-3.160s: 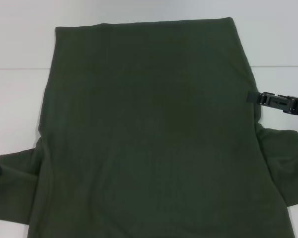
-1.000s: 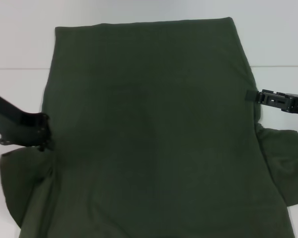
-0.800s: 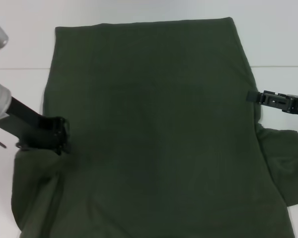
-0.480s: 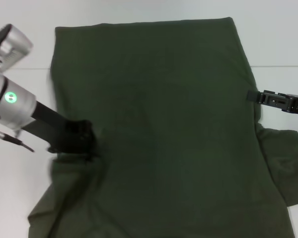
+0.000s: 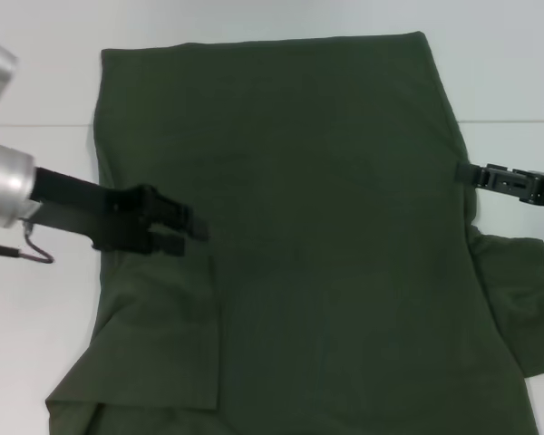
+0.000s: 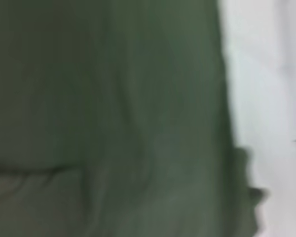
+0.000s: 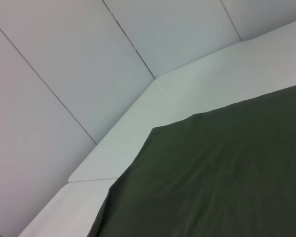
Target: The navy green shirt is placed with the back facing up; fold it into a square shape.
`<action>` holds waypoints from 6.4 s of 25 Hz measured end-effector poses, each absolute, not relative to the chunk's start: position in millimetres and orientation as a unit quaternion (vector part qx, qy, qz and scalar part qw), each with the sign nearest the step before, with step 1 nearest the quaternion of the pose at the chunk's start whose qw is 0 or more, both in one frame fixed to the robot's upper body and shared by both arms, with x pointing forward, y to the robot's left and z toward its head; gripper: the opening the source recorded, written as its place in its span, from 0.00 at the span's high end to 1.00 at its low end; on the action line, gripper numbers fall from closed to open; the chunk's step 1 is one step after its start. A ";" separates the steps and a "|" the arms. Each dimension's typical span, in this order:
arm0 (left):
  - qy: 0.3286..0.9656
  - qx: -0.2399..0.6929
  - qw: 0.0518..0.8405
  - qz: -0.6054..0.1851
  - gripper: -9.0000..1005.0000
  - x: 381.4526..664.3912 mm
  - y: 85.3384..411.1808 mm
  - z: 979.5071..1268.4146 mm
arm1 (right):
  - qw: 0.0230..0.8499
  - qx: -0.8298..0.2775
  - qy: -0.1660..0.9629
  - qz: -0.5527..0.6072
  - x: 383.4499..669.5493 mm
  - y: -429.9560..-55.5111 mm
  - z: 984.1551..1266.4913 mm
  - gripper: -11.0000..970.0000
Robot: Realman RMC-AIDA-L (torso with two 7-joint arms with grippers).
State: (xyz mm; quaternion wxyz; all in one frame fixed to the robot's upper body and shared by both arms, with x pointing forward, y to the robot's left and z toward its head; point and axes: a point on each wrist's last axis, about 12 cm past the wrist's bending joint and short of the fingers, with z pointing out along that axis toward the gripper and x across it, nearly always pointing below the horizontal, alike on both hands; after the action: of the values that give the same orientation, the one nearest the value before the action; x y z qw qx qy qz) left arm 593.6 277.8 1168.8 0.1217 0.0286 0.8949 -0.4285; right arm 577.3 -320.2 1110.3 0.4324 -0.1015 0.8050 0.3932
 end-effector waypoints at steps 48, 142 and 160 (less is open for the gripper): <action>0.761 0.236 0.396 -0.456 0.20 532.7 298.7 1117.8 | 0.206 -0.058 0.950 0.227 574.5 -371.7 1114.1 0.07; 0.719 0.151 0.451 -0.507 0.20 506.6 324.5 1122.7 | 0.244 0.047 0.955 0.164 603.3 -394.5 1133.1 0.98; 0.705 0.135 0.480 -0.504 0.21 509.3 331.7 1129.0 | 0.189 -0.057 0.925 0.324 601.9 -328.5 1170.1 0.97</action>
State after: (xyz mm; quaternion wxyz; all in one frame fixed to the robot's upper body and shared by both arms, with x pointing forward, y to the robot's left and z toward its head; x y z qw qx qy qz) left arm 509.3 331.7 1129.0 0.4805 0.1349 0.7048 -0.5042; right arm 601.9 -328.5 1170.1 0.1890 -0.0573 0.9253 0.3238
